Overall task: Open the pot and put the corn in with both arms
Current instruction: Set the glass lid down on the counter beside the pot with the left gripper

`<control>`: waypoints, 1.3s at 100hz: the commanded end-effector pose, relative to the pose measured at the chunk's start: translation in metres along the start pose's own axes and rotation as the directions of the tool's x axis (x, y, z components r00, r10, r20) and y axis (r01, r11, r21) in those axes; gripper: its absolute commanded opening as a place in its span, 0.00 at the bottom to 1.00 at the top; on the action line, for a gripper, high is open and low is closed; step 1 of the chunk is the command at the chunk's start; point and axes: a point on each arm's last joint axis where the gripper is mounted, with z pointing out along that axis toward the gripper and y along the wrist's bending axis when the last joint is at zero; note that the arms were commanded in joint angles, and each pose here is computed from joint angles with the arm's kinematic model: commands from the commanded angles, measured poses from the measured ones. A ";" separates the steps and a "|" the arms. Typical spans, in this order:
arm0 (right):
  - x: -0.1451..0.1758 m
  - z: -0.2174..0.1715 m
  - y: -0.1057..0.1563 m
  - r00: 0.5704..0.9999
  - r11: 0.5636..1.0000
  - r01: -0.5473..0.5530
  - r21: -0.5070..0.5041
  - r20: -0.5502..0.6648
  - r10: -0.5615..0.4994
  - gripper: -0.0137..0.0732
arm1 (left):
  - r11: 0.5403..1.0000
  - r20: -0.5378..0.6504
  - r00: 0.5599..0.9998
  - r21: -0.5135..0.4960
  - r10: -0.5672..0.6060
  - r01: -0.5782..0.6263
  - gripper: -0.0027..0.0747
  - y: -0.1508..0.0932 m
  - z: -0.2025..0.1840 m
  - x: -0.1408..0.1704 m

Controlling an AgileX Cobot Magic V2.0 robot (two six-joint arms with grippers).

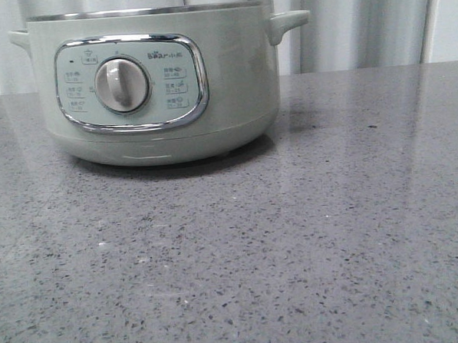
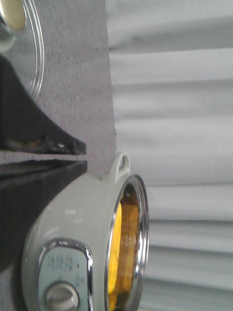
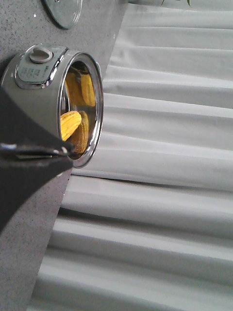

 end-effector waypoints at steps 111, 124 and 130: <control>-0.012 0.001 -0.001 0.996 1.000 0.020 0.009 0.083 -0.021 0.08 | 0.979 -0.258 0.966 -0.201 -0.037 -0.016 0.01 0.017 -0.018 0.094; -0.012 0.001 -0.001 0.996 1.000 0.020 0.009 0.083 -0.021 0.08 | 0.979 -0.258 0.966 -0.201 -0.037 -0.016 0.01 0.017 -0.018 0.094; -0.012 0.001 -0.001 0.996 1.000 0.020 0.009 0.083 -0.021 0.08 | 0.979 -0.258 0.966 -0.201 -0.037 -0.016 0.01 0.017 -0.018 0.094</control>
